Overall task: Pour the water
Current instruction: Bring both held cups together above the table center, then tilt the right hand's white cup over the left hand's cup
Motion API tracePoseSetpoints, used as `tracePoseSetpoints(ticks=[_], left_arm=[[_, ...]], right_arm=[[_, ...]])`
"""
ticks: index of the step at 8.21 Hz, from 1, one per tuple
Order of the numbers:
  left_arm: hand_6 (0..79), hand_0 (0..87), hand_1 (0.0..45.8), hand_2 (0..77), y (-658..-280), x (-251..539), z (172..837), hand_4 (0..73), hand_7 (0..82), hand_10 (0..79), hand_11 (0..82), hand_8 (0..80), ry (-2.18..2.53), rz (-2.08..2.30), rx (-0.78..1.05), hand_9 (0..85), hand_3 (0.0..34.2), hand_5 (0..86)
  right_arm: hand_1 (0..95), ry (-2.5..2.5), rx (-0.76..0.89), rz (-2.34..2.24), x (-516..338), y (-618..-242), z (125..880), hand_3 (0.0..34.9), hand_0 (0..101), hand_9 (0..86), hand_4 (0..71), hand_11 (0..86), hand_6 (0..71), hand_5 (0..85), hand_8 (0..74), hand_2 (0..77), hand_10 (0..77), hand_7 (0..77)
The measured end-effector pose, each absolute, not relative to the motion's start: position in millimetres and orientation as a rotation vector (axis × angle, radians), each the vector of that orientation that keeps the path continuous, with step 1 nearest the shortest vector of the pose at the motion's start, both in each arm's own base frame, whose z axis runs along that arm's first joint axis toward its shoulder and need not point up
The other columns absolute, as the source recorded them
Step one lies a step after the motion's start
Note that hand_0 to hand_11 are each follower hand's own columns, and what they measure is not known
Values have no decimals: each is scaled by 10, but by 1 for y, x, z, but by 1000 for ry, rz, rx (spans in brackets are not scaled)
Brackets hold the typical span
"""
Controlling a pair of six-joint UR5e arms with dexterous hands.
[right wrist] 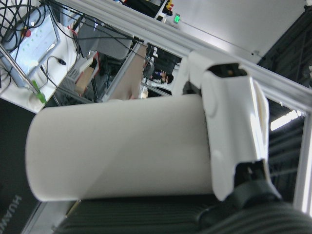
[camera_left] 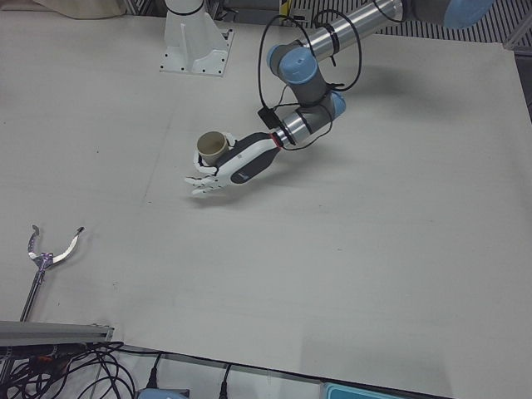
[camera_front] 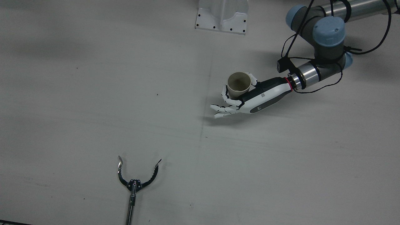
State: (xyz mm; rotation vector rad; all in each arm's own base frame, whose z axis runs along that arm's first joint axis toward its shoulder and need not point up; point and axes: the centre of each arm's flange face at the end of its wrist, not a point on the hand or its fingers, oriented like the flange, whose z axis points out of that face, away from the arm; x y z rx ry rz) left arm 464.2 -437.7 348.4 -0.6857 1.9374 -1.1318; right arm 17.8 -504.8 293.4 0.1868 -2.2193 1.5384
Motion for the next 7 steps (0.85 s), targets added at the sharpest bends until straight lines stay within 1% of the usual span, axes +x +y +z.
tracePoseSetpoints(ticks=[1,2,3,4,5,7], left_arm=[[164,802,196,442,-432,480,312,469,191,76,153,65,1929,-1119,-692,82,0,447],[164,802,196,447,-431,491,277,469,196,76,142,65,1923,-1116,-698,65,0,447],[164,801,196,447,-432,498,251,469,196,76,142,65,1920,-1119,-701,76,0,447],[164,801,196,447,-434,500,237,469,196,65,142,65,1918,-1124,-701,76,0,447],[164,801,196,447,-437,501,232,469,196,65,142,65,1914,-1133,-696,76,0,447],[175,796,196,447,-459,506,248,469,196,71,142,65,1908,-1192,-665,76,0,447]], right_arm=[[256,-2163,168,1496,-24,-517,264,6,795,611,387,578,633,698,573,562,415,638],[180,-2115,134,1452,-81,-526,239,7,796,633,447,595,687,698,616,600,453,649],[175,-2076,104,1414,-140,-523,221,5,795,633,464,600,698,698,627,605,458,649],[175,-2047,79,1371,-193,-512,210,18,797,633,469,600,698,698,627,605,458,654],[175,-2025,56,1332,-240,-496,202,7,796,638,480,600,698,698,627,611,458,660],[175,-2000,23,1289,-296,-471,196,6,803,638,485,600,693,698,627,611,458,665]])
